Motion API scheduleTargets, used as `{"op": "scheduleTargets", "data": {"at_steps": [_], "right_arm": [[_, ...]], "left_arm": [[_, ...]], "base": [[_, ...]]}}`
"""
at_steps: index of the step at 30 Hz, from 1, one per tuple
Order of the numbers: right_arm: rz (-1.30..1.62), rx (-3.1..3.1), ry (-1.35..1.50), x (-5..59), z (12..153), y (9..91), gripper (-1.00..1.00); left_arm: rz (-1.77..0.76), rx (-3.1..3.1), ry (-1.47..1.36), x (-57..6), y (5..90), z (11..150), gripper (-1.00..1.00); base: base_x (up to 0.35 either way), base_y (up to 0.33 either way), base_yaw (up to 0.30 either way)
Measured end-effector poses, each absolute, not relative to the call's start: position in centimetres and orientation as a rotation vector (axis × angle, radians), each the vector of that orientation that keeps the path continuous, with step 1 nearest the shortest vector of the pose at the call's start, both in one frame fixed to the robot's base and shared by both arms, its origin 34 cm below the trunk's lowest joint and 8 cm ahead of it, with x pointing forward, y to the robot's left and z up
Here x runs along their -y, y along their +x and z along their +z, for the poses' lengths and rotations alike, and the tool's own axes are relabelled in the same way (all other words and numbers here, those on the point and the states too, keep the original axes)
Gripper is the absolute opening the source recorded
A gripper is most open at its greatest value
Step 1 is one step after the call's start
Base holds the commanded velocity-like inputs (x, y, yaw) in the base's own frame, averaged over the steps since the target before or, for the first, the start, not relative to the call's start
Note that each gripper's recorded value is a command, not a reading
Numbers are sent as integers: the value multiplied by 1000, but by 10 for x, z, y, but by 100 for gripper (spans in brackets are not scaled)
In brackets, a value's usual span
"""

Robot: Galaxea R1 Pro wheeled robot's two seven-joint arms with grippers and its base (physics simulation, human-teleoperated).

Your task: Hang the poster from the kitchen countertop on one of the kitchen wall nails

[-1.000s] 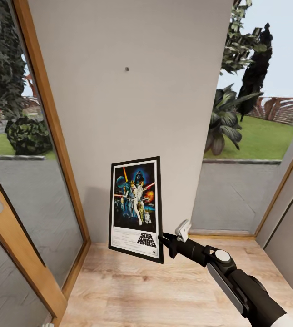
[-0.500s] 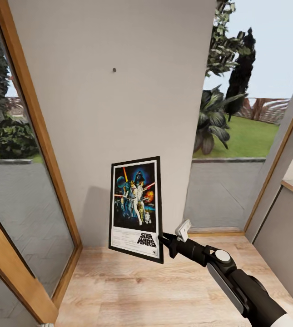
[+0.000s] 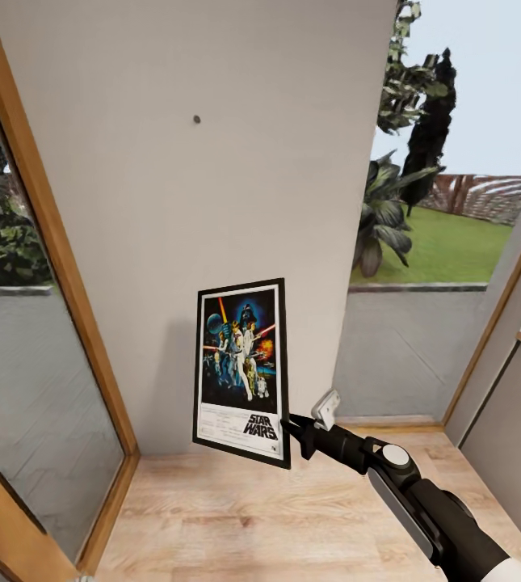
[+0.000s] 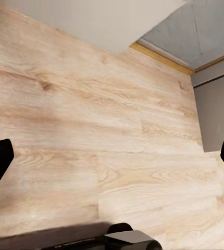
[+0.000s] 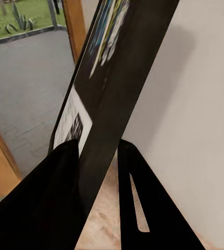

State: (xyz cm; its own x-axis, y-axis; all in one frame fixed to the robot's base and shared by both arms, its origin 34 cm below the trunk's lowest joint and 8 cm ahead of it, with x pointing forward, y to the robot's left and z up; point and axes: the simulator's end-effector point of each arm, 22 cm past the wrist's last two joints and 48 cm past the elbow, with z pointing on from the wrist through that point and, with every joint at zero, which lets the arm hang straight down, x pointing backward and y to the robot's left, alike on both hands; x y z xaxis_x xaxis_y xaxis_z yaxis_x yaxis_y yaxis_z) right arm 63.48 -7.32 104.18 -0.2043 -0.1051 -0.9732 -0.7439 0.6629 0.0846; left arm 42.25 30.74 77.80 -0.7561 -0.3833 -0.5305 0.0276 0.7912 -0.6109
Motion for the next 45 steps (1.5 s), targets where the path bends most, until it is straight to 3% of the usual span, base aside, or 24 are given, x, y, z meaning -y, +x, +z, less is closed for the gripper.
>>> {"op": "scheduleTargets", "data": {"at_steps": [9,15,35,45], "right_arm": [[681,-1695,-697,73,1044,635,-100],[698,-1648,-710,63,1065,632,-100],[701,-1589,-855,14,1255,693,-100],[1005,-1453,-764,24,1382,702,-100]], "left_arm": [[-798,-2308,-273,-310,423,778,100],[-839,-2394,-393,-303,380,744,100],[-839,-2415,-414,-308,370,739,100],[-838,-2416,-412,-308,370,739,100]], "base": [[169,0,0],[8,0,0],[0,0,0],[0,0,0]]}}
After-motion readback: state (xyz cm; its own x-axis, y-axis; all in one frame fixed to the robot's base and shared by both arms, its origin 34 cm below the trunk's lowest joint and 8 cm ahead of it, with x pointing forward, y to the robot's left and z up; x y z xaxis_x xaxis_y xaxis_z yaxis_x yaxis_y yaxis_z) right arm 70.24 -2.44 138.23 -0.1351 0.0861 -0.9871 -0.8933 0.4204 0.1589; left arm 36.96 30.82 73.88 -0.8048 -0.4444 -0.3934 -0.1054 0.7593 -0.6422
